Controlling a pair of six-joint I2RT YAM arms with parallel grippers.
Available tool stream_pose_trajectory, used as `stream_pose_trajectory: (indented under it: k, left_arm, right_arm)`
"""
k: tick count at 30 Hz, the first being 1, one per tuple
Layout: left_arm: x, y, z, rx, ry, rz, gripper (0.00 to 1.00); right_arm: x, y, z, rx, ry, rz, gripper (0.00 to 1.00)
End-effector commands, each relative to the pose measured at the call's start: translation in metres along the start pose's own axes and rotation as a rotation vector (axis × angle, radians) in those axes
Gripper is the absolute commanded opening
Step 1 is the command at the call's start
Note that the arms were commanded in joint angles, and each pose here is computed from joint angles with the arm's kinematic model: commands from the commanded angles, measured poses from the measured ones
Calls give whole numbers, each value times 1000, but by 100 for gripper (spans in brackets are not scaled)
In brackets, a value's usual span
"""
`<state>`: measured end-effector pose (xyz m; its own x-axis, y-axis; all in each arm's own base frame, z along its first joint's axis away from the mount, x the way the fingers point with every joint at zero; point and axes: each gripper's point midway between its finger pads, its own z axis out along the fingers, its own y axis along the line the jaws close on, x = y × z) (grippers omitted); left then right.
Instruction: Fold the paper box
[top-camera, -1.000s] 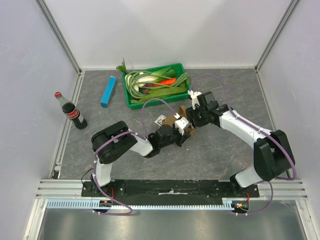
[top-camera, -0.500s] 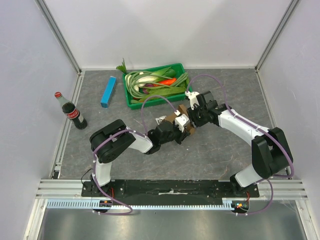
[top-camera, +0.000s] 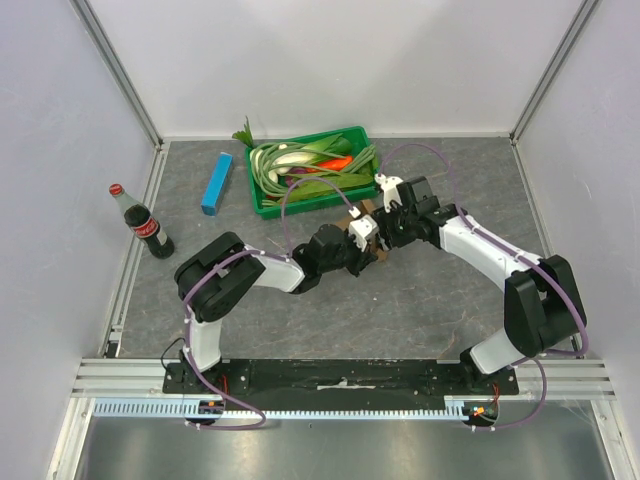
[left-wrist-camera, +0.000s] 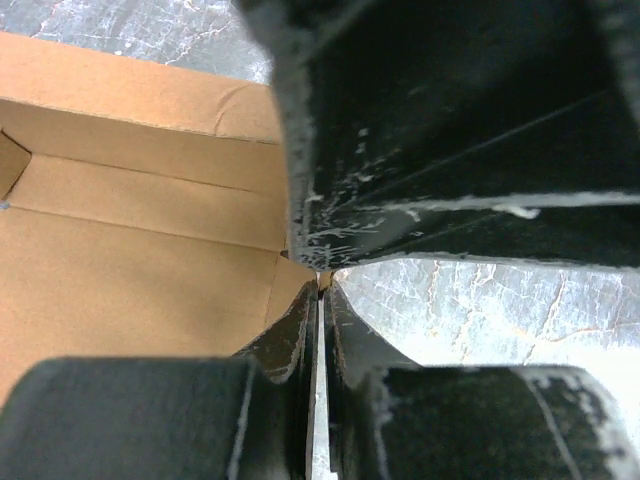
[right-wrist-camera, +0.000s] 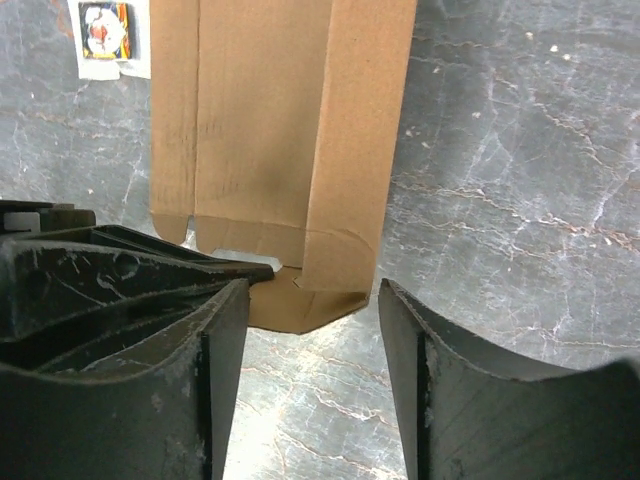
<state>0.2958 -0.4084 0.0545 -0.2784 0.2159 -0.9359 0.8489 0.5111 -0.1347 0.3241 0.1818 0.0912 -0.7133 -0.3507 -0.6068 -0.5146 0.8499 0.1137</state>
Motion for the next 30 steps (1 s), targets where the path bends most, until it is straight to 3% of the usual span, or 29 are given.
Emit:
stream_pose_trajectory:
  k: [1, 6, 11, 14, 18, 19, 25, 30]
  left_arm:
    - [-23, 12, 7, 49, -27, 14, 9]
    - [-26, 5, 7, 100, -20, -62, 13]
    - [-44, -7, -8, 112, -52, -198, 42]
    - [-44, -4, -26, 63, -72, -261, 48]
    - [-40, 23, -54, -153, -42, -335, 44]
    - [-31, 32, -60, -218, -13, -365, 43]
    - [-23, 38, -106, -320, -34, -401, 45]
    - [-17, 28, -136, -316, -29, -426, 45]
  right_arm:
    - [-28, -5, -17, -7, -86, 145, 65]
    - [-25, -14, -40, 53, -146, 385, 81]
    - [-2, -12, -54, 98, -198, 570, 86]
    - [8, -13, -65, 150, -233, 572, 86]
    - [15, 2, -62, 193, -256, 577, 83]
    - [21, 4, -56, 200, -248, 647, 82]
    - [11, 9, -40, 295, -380, 935, 81]
    - [1, 12, -22, 407, -354, 951, 80]
